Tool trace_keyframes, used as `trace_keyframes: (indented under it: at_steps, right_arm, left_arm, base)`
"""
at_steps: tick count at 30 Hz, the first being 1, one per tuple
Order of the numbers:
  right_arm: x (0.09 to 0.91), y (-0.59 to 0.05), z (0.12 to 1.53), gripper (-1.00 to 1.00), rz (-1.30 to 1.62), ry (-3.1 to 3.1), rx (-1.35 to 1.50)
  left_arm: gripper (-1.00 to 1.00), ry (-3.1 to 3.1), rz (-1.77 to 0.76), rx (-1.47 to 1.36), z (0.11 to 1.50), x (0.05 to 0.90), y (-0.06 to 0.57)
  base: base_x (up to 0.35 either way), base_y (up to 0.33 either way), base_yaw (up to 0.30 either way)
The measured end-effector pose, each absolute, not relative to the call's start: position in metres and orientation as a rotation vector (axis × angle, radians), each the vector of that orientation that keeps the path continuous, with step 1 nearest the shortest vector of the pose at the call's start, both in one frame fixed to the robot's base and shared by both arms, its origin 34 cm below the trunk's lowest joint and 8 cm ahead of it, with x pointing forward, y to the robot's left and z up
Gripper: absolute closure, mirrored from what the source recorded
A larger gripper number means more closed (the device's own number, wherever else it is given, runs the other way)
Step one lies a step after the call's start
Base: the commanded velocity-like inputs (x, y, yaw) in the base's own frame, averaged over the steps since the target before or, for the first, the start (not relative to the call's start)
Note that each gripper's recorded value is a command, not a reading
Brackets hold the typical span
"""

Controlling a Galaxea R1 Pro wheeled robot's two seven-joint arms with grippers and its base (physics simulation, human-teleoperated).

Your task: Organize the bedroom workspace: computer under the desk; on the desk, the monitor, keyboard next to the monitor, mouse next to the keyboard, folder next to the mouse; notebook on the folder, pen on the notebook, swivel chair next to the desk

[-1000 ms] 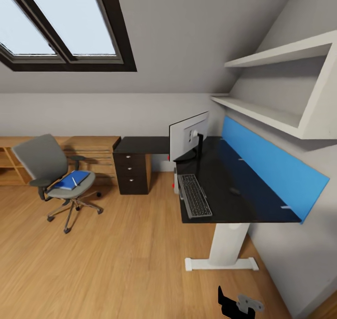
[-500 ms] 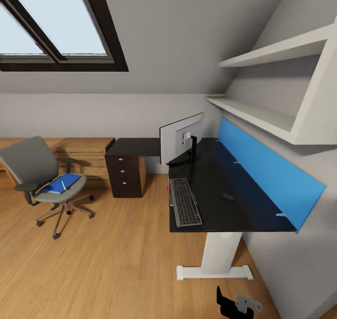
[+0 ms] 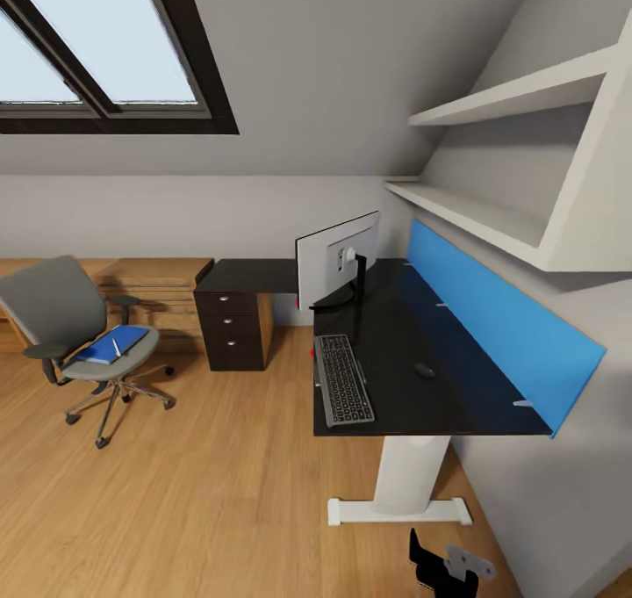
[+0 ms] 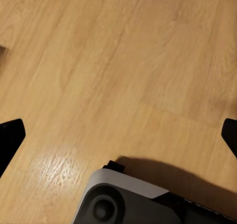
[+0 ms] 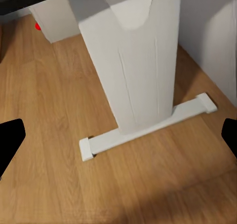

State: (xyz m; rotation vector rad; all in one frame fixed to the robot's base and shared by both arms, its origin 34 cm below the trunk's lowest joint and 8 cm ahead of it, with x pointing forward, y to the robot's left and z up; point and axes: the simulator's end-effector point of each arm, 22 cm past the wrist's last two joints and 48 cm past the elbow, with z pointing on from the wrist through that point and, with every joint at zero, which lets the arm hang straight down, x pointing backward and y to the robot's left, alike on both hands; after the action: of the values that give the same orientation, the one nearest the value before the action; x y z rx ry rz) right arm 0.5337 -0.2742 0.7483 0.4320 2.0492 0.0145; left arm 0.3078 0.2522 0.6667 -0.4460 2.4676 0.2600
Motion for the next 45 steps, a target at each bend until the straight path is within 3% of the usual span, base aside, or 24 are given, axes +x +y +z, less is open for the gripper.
trace_keyframes:
  at_steps: [12, 22, 32, 34, 38, 45]
  right_arm:
    - [0.624, -0.334, 0.847, -1.0, -0.027, 1.732, 0.596]
    - [0.669, -0.354, 0.885, -1.0, -0.017, 1.836, 0.686]
    - [0.727, -0.311, 0.905, -1.0, 0.091, 2.132, 0.635]
    - [0.73, -0.285, 0.897, -1.0, 0.028, 2.224, 0.451]
    - [0.73, -0.277, 0.895, -1.0, -0.041, 2.258, 0.339]
    - [0.73, -0.268, 0.895, -1.0, -0.032, 2.259, 0.333]
  left_arm:
    - [-1.0, 2.465, 0.263, -0.446, 0.667, 0.308, 0.253]
    - [-1.0, 2.463, 0.272, -0.442, 0.667, 0.308, 0.258]
    - [-1.0, 2.46, 0.277, -0.441, 0.668, 0.308, 0.261]
    - [-1.0, 2.459, 0.276, -0.44, 0.668, 0.308, 0.261]
    - [-1.0, 2.46, 0.273, -0.438, 0.668, 0.308, 0.26]
    - [-1.0, 2.462, 0.27, -0.437, 0.667, 0.308, 0.259]
  base:
    - [0.0, -0.001, 0.0]
    - [0.0, 0.0, 0.0]
    - [0.016, 0.0, 0.0]
    - [0.215, 0.0, 0.0]
    - [0.288, 0.0, 0.0]
    - [0.325, 0.0, 0.0]
